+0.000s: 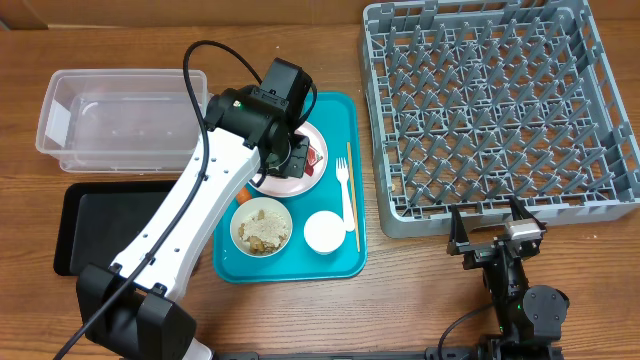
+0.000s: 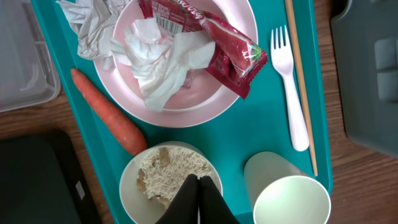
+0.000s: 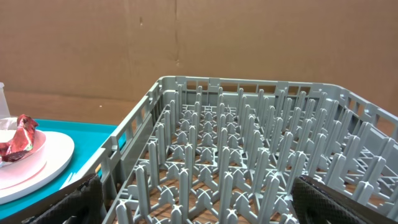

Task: Sort waste into correct bins and load items into the dishwasher
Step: 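Move the left gripper over the pink plate toward the tissues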

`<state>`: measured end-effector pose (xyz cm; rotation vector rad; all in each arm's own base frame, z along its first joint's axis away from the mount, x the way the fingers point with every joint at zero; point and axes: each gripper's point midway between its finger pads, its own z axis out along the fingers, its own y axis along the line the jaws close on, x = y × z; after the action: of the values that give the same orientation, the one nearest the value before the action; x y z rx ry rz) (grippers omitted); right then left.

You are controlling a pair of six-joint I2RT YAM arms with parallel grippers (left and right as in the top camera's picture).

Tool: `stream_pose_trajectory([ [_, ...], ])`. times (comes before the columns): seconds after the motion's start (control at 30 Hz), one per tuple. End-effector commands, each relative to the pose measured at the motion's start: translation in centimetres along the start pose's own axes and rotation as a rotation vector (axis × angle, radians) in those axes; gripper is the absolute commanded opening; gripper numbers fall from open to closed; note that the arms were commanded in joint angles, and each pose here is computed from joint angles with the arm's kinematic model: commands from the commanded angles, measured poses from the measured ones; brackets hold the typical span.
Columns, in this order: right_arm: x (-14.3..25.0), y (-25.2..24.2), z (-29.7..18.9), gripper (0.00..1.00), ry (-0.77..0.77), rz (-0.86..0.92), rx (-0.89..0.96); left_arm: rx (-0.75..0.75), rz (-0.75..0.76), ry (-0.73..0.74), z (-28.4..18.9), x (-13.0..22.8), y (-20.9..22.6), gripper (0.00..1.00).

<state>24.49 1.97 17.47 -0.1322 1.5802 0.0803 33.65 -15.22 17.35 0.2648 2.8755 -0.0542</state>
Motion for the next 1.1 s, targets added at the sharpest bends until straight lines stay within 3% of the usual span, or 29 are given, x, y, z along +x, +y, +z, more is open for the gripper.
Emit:
stream_pose_trajectory([
  [0.0,0.1,0.0,0.0,1.0,-0.006,0.006,0.001,0.003,0.004,-0.014,-0.2,-0.6,0.0,0.04],
  [0.3,0.1,0.0,0.0,1.0,-0.006,0.006,0.001,-0.074,-0.05,-0.067,0.1,-1.7,1.3,0.04],
  [0.6,0.1,0.0,0.0,1.0,-0.006,0.006,0.001,-0.094,-0.046,-0.108,3.4,-2.0,1.6,0.04],
  [0.8,0.1,0.0,0.0,1.0,-0.006,0.006,0.001,-0.142,-0.046,-0.112,6.0,-1.1,2.5,0.31],
  [0.9,0.1,0.0,0.0,1.0,-0.006,0.006,0.001,-0.141,-0.023,-0.13,6.8,-1.3,2.5,0.52],
  [1.07,0.1,0.0,0.0,1.0,-0.006,0.006,0.001,-0.163,0.031,-0.163,7.1,-2.0,2.8,0.56],
])
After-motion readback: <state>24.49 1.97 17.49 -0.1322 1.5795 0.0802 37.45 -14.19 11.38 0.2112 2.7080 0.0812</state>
